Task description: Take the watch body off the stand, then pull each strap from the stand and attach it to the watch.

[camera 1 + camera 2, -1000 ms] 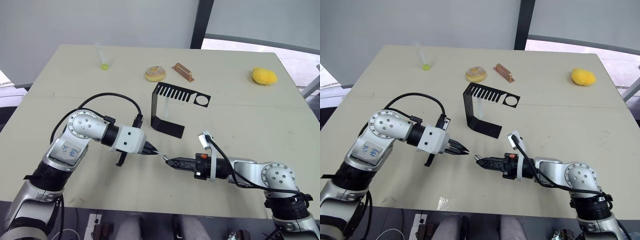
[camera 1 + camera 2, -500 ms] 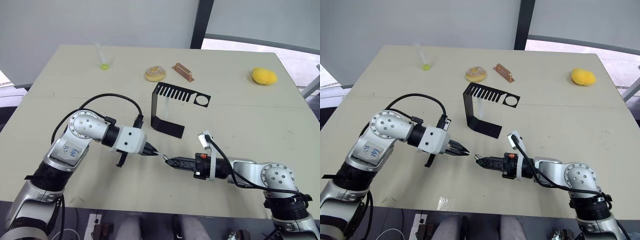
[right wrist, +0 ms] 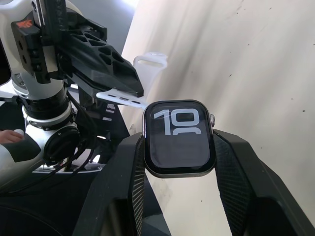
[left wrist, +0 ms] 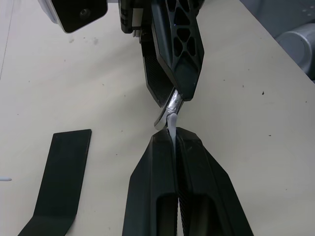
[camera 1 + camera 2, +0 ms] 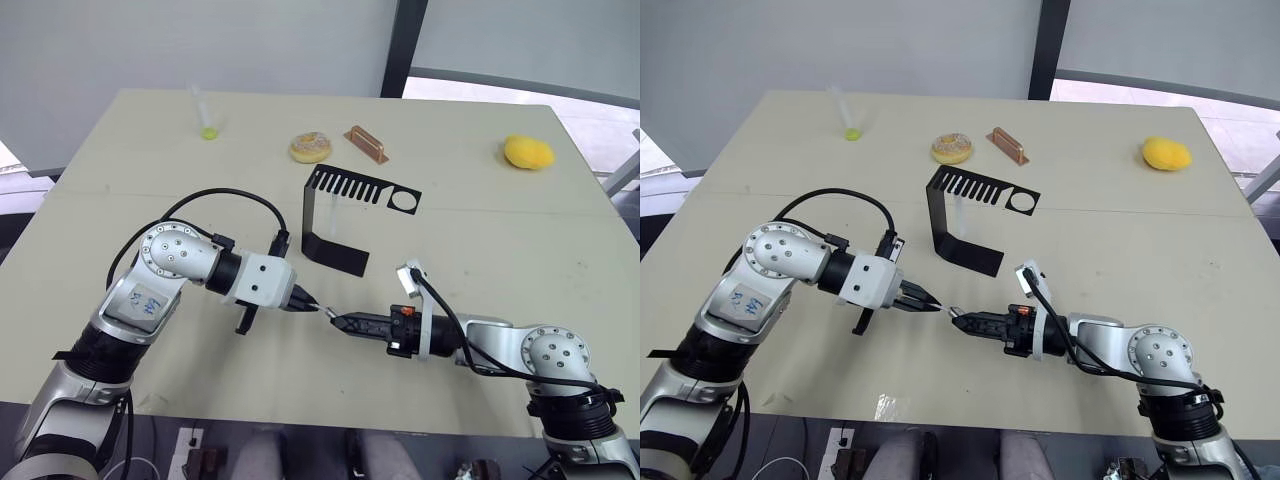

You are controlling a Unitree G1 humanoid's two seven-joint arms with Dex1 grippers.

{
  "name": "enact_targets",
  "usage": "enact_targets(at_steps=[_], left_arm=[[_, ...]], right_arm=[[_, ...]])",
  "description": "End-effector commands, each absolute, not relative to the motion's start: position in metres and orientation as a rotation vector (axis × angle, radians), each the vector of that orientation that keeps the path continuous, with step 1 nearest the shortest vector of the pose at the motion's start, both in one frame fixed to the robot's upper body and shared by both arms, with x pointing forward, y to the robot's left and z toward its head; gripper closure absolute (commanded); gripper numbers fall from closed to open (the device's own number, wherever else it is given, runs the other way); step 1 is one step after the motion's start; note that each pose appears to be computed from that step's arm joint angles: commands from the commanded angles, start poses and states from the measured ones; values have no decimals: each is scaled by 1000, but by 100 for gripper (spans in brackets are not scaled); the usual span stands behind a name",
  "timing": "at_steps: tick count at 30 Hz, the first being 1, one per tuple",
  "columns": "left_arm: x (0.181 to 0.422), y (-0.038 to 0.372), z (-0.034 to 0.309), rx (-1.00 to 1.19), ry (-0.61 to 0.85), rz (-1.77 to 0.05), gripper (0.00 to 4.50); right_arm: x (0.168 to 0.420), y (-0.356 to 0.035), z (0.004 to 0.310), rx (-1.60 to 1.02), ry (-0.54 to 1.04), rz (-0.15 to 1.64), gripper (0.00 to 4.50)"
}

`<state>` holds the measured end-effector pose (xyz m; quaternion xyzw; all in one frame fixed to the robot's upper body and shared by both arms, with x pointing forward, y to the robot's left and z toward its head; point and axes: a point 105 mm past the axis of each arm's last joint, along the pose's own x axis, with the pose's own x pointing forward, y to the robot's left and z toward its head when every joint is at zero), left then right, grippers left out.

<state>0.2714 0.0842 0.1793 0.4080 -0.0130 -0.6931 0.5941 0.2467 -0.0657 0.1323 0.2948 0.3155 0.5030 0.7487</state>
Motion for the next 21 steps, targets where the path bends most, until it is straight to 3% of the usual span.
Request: enact_targets(at_steps=[1,21], left_arm=[[271,81,182,969,-55,-1609,450],[269,72,179,1013,-79,-1619,450]], right_arm=[[241,-61,141,642,657,1138,299],[239,-60,141,647,661,1140,299]])
